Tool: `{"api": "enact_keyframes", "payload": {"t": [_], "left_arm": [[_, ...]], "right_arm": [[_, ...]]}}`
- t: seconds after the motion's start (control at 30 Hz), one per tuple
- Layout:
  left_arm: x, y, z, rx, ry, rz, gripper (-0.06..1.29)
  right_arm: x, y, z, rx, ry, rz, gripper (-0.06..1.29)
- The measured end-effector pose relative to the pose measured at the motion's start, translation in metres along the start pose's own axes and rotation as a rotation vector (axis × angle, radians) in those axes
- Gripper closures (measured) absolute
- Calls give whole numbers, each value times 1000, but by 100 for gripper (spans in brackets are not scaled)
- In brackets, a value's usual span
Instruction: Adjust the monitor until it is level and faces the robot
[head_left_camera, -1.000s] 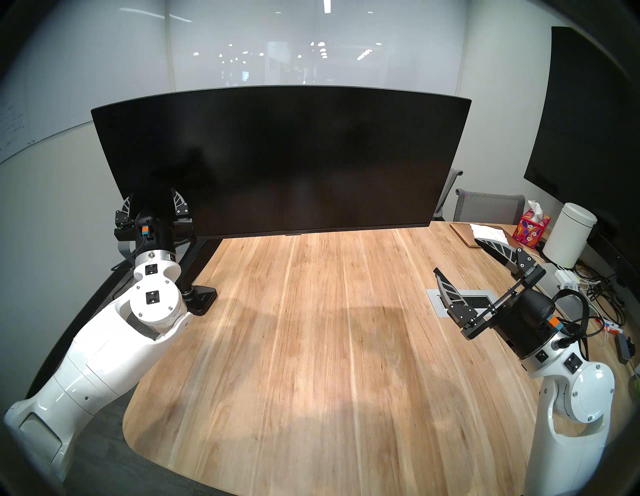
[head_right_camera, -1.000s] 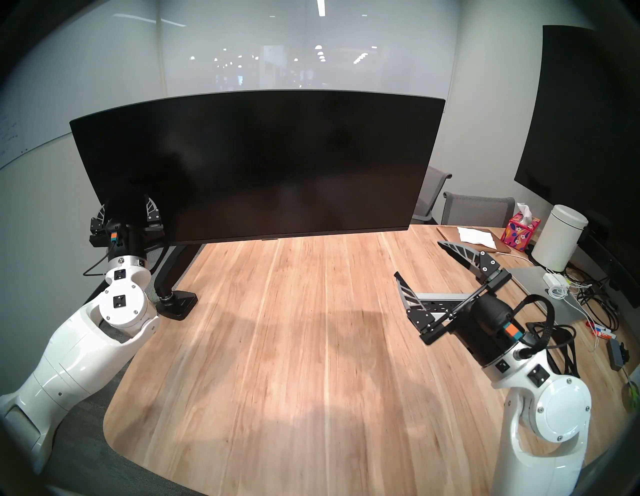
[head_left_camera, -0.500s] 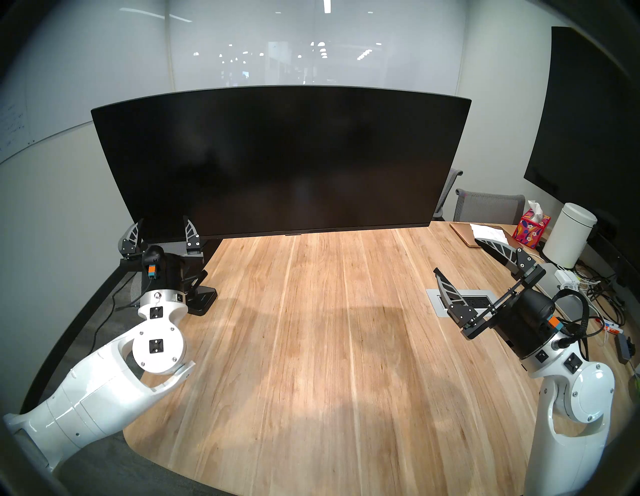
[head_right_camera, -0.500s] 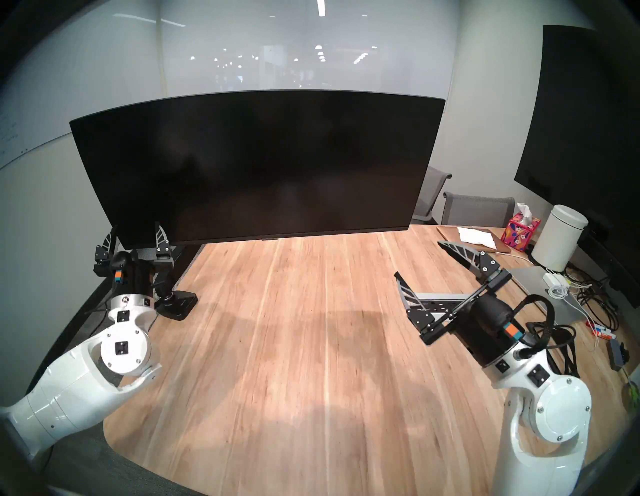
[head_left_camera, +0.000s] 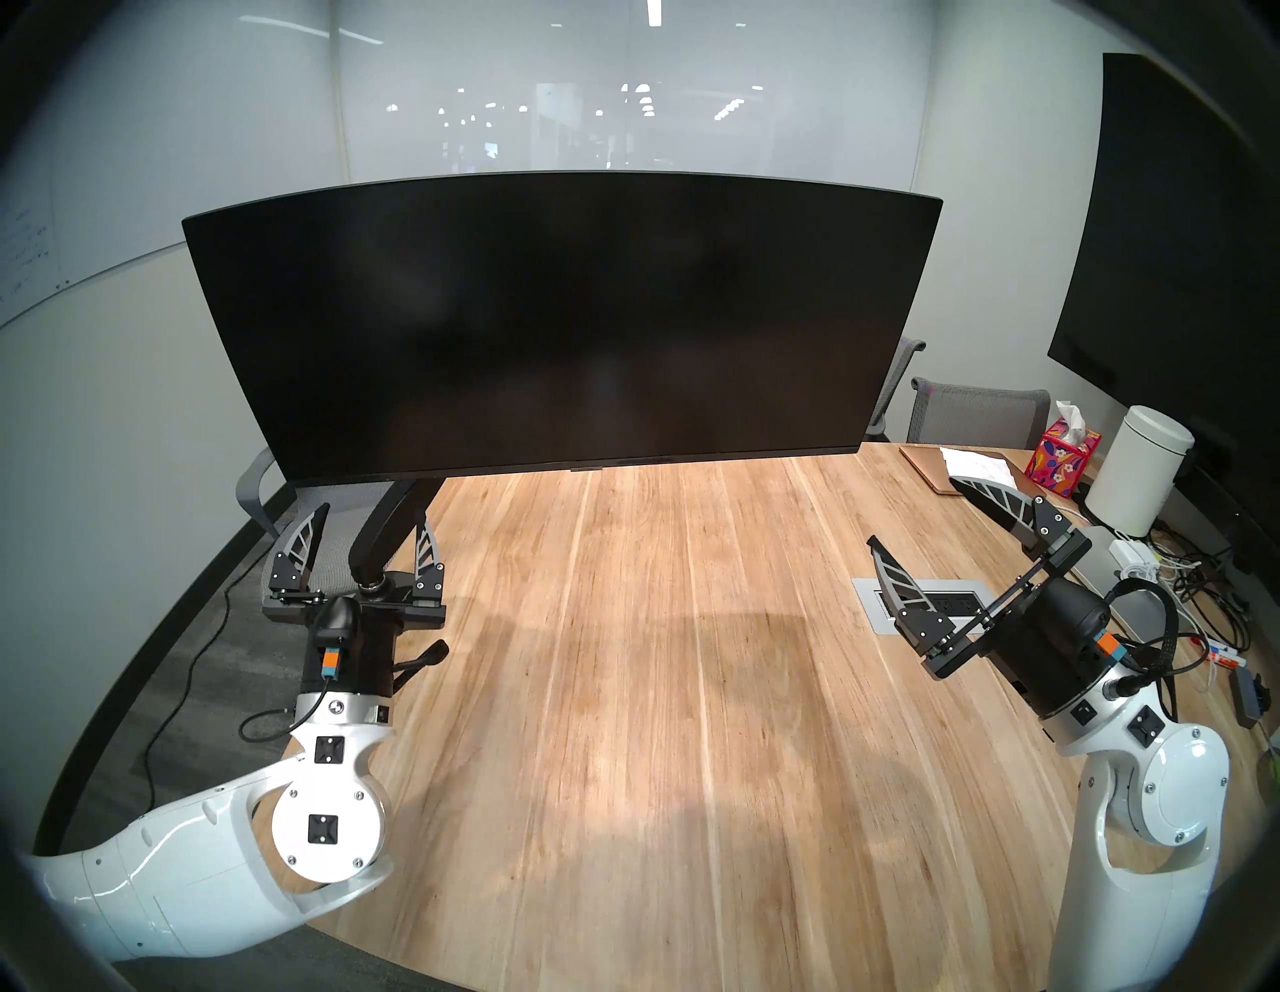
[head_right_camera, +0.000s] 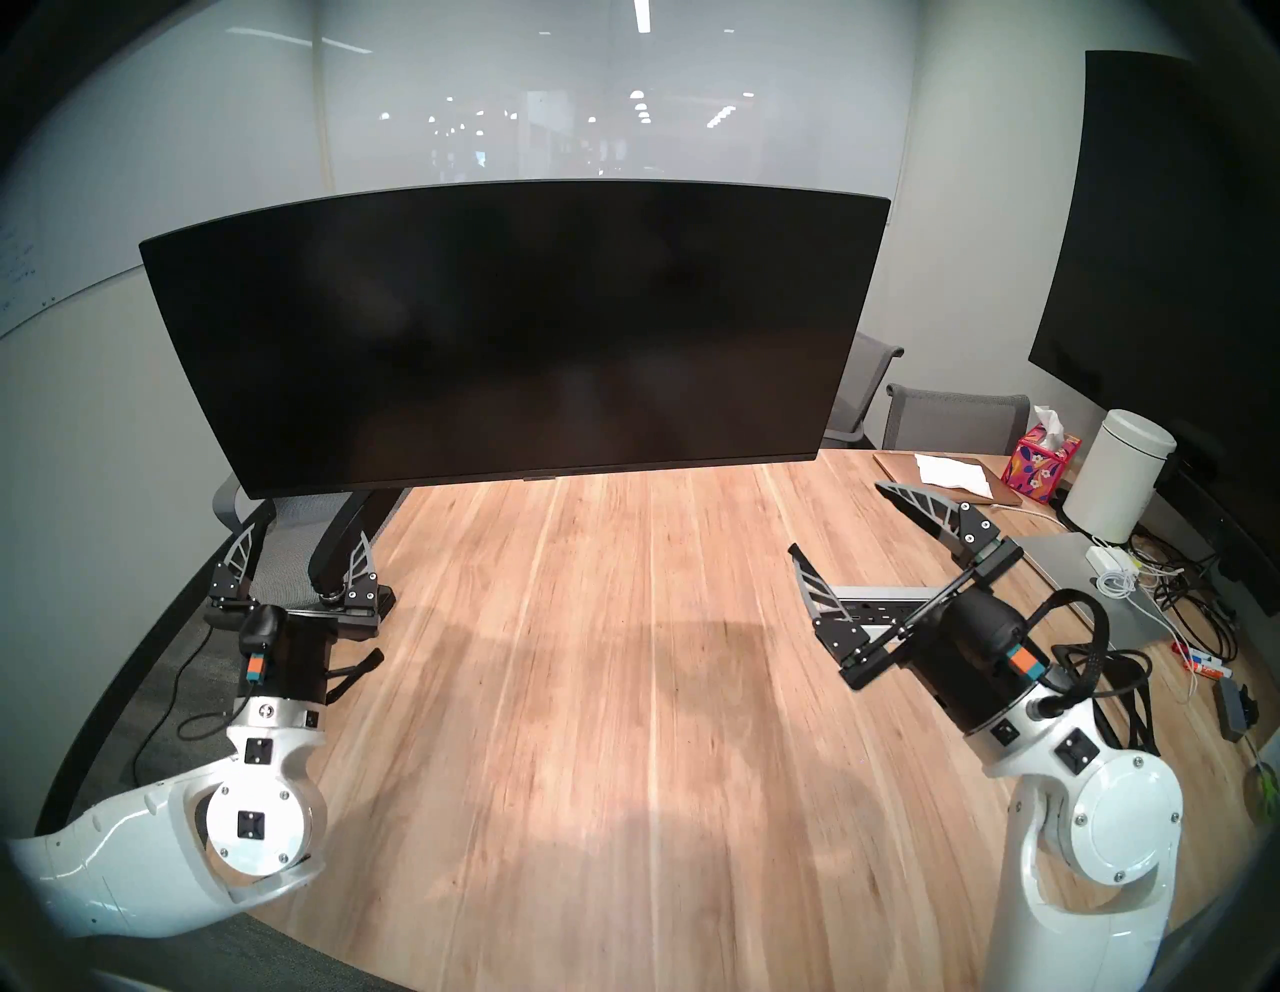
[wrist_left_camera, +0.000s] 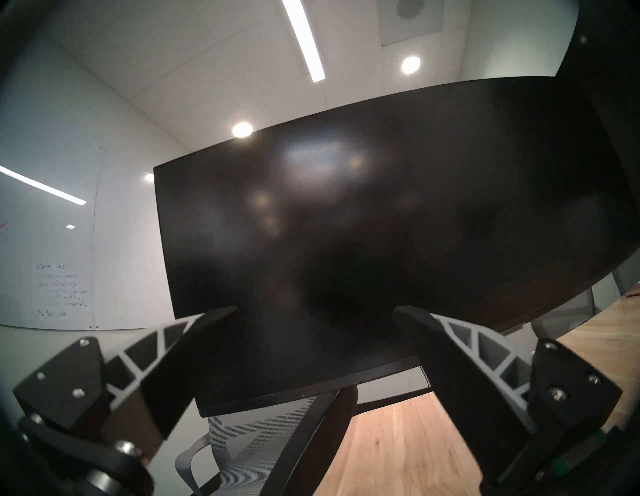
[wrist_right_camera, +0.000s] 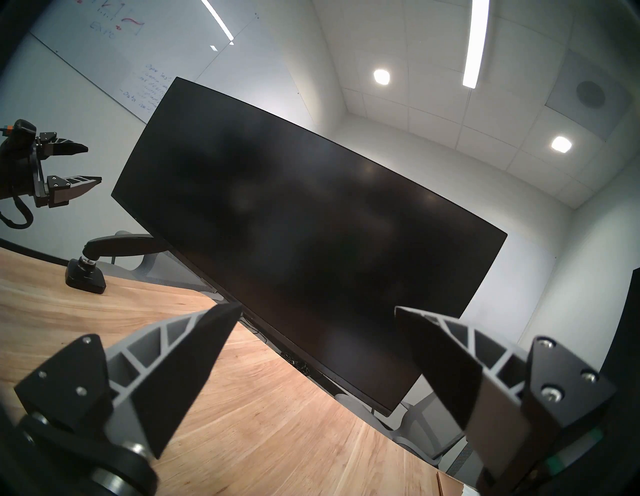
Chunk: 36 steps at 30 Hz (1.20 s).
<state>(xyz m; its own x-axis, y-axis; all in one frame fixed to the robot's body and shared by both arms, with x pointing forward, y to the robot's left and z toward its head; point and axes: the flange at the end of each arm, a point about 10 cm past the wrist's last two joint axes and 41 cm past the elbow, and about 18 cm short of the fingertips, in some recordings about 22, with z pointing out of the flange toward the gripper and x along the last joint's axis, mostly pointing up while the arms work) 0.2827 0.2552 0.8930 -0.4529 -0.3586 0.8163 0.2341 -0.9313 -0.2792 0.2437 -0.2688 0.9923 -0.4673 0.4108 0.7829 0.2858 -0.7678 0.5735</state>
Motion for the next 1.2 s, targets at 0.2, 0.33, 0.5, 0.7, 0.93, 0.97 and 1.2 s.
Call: {"api": "enact_keyframes", "payload": {"t": [0.2,0.33,0.5,0.7,0.93,0.97,1.2], "left_arm": [[4,2,-17,-65,60,74,-1],[3,8,-25,-132,87,136,-1],[-2,17,-26,-203,79,162,-1],[-5,27,-22,-259,39,129,-1],[0,33,-24,-286,20,87,-1],[0,33,-23,-287,19,85,-1],[1,32,-22,-292,18,80,-1]], "right_arm": [[0,0,0,0,0,0,1],[0,0,0,0,0,0,1],[0,0,0,0,0,0,1],[0,0,0,0,0,0,1],[0,0,0,0,0,0,1],[0,0,0,0,0,0,1],[0,0,0,0,0,0,1]]}}
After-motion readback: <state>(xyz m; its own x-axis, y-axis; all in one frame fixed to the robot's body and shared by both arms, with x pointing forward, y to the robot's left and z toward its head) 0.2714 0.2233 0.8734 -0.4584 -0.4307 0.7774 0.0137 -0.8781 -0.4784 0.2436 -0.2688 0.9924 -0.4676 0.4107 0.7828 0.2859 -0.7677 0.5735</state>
